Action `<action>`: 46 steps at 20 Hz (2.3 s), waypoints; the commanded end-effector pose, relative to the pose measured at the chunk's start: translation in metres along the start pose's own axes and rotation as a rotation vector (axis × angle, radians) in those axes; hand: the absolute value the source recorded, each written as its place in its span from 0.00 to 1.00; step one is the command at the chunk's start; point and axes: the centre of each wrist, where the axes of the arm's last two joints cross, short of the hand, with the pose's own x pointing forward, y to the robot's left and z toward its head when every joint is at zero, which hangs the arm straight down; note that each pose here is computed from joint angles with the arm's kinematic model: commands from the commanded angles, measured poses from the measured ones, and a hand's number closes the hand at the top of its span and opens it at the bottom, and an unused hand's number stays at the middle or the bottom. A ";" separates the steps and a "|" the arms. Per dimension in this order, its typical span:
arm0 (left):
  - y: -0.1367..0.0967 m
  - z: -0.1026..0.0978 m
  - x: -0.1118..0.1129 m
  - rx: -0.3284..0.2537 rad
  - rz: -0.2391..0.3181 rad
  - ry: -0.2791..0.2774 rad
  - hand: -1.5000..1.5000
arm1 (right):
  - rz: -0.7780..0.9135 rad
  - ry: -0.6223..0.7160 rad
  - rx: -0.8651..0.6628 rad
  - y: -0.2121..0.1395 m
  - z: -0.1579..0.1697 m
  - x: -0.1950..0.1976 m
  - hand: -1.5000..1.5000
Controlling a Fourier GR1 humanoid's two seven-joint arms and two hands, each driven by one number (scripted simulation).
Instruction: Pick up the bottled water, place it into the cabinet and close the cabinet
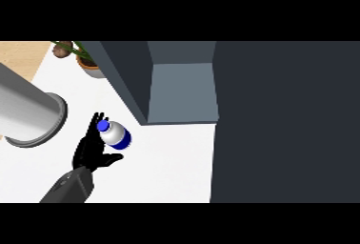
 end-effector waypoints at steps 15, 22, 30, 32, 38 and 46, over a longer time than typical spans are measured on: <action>-0.047 -0.014 -0.020 -0.153 0.063 -0.005 1.00 | 0.004 0.013 -0.001 0.001 -0.009 0.003 0.00; -0.035 -0.020 -0.005 -0.173 0.065 -0.030 1.00 | -0.003 0.021 -0.001 0.001 0.009 -0.005 0.00; 0.013 0.022 -0.008 -0.094 0.057 -0.086 1.00 | 0.017 0.025 -0.025 0.006 -0.005 -0.002 0.00; 0.024 0.020 0.005 -0.087 0.068 -0.123 1.00 | -0.013 0.021 -0.029 -0.006 -0.002 -0.008 0.00; 0.010 0.013 0.005 -0.068 0.144 -0.124 1.00 | -0.002 0.040 -0.013 -0.003 -0.012 -0.011 0.00; 0.003 0.039 0.000 -0.150 0.167 -0.096 1.00 | 0.000 0.043 -0.023 -0.006 0.003 -0.013 0.00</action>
